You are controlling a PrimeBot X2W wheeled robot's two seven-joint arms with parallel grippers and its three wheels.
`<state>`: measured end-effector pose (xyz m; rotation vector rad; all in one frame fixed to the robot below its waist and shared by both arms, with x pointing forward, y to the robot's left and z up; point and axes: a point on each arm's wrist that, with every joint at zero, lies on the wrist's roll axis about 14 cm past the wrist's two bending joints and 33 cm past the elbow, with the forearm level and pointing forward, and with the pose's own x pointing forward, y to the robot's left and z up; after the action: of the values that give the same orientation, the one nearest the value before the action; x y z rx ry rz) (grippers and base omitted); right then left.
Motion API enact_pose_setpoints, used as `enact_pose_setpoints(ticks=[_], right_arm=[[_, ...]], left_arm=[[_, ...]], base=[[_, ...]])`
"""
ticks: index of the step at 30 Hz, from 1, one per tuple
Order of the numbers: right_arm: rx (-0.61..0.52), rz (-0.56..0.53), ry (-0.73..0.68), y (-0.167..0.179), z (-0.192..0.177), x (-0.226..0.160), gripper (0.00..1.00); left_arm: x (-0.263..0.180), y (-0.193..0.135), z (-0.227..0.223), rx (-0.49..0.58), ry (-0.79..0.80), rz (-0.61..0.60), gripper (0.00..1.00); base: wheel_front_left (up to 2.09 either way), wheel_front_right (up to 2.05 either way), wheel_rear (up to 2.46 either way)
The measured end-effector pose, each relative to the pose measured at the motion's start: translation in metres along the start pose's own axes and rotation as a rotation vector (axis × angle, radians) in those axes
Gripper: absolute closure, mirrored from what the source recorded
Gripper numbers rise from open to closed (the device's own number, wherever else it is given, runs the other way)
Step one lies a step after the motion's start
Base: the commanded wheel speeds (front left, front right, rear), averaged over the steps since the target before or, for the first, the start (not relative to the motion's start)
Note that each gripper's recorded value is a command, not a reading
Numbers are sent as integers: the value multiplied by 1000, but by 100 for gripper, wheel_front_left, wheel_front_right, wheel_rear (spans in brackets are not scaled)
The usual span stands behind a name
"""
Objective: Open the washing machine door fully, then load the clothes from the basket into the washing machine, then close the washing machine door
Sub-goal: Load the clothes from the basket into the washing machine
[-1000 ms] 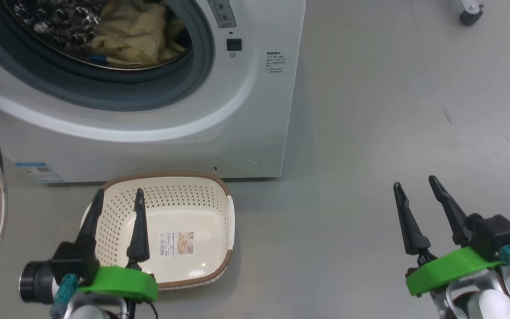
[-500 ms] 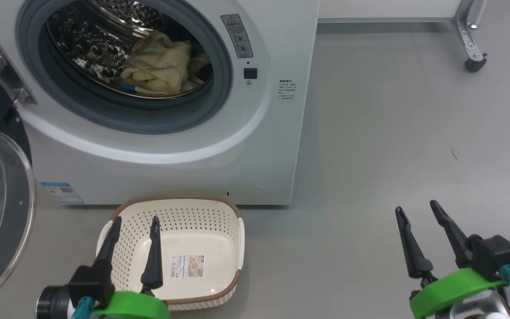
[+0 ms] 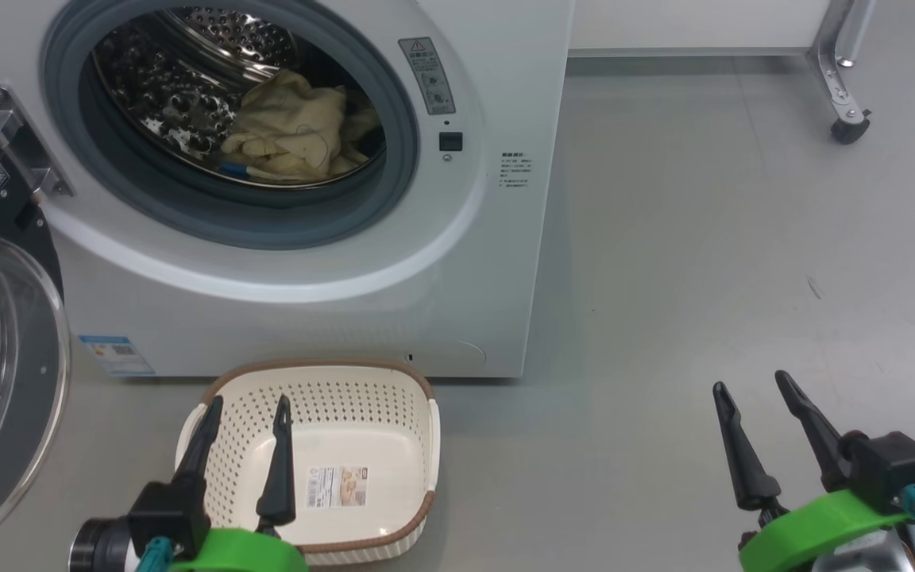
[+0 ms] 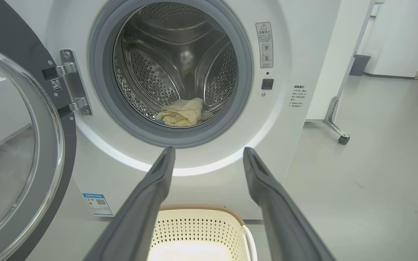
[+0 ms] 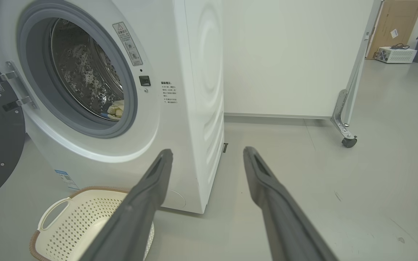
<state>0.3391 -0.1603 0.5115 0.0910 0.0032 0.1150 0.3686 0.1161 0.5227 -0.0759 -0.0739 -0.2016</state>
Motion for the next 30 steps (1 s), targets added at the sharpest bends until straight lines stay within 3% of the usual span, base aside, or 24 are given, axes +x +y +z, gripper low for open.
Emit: enact_pose_setpoints(ticks=[30], right_arm=[[-2, 9, -16, 3, 5, -1, 0]], left_arm=[[-8, -4, -2, 4, 7, -9, 0]], base=[[0, 0, 0]])
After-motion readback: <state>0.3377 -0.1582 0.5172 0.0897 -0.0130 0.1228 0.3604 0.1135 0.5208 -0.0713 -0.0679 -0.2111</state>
